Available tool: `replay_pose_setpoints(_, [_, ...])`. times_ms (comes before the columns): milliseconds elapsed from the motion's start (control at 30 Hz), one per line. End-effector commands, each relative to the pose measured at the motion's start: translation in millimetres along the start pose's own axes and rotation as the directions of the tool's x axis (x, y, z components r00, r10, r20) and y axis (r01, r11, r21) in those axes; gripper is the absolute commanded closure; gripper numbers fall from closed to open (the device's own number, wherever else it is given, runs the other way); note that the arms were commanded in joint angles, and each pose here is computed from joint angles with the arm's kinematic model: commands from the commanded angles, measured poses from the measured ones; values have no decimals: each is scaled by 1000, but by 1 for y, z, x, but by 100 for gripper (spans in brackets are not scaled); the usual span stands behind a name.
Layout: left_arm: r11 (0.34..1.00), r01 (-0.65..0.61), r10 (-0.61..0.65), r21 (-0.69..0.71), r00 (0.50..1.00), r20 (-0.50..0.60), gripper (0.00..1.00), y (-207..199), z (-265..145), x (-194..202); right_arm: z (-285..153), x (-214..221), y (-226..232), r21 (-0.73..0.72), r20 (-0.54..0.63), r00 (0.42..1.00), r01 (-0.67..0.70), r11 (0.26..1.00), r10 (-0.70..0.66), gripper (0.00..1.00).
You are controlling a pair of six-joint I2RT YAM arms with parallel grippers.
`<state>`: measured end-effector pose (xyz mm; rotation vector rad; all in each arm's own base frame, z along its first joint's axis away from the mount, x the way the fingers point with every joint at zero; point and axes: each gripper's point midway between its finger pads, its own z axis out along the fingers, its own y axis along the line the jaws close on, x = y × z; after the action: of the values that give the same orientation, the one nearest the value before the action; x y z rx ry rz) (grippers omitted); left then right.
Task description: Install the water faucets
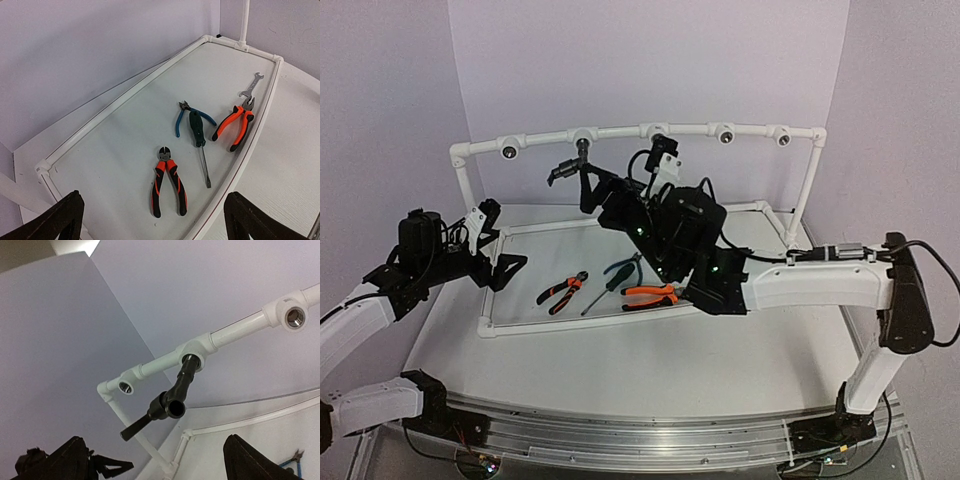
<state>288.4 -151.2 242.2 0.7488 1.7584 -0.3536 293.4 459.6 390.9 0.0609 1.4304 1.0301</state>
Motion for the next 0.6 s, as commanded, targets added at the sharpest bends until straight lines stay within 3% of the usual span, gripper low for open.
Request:
replay_pose_setpoints(0, [999,-1,2,-38,1000,27,0,6,-3,-2,-26,-25,32,-103,-108,781,607,788,-616,5])
replay_pose_setpoints(33, [999,2,-1,-41,1000,28,1,6,-3,-2,-26,-33,37,-83,-130,667,730,678,-734,4])
replay_pose_setpoints(100, [998,10,-8,-58,999,33,1,9,-3,-1,-26,-24,33,-90,-163,322,936,339,-933,3])
replay_pose_setpoints(167, [992,42,-38,-118,999,39,0,19,-4,-2,-23,-17,29,-116,-142,-103,989,-87,-984,2])
replay_pose_setpoints(200, [986,65,-60,-156,997,39,0,27,-4,-1,-20,-14,27,-108,-130,-248,966,-235,-960,2])
replay_pose_setpoints(233, [979,85,-80,-184,996,35,0,32,-4,0,-17,-9,27,-103,-119,-327,943,-316,-937,2])
replay_pose_setpoints(267, [969,114,-111,-217,993,27,0,40,-5,2,-13,-8,31,-103,-100,-382,922,-372,-919,2])
replay_pose_setpoints(300, [957,155,-154,-245,988,21,0,49,-6,5,-10,-9,37,-101,-77,-386,920,-378,-919,2])
replay_pose_setpoints(433, [918,288,-301,-272,953,-8,1,79,-10,15,-4,-13,56,-90,18,-377,922,-377,-926,2])
replay_pose_setpoints(567, [892,340,-347,-297,937,32,0,101,-15,10,-1,-10,62,-94,67,-359,927,-364,-931,2])
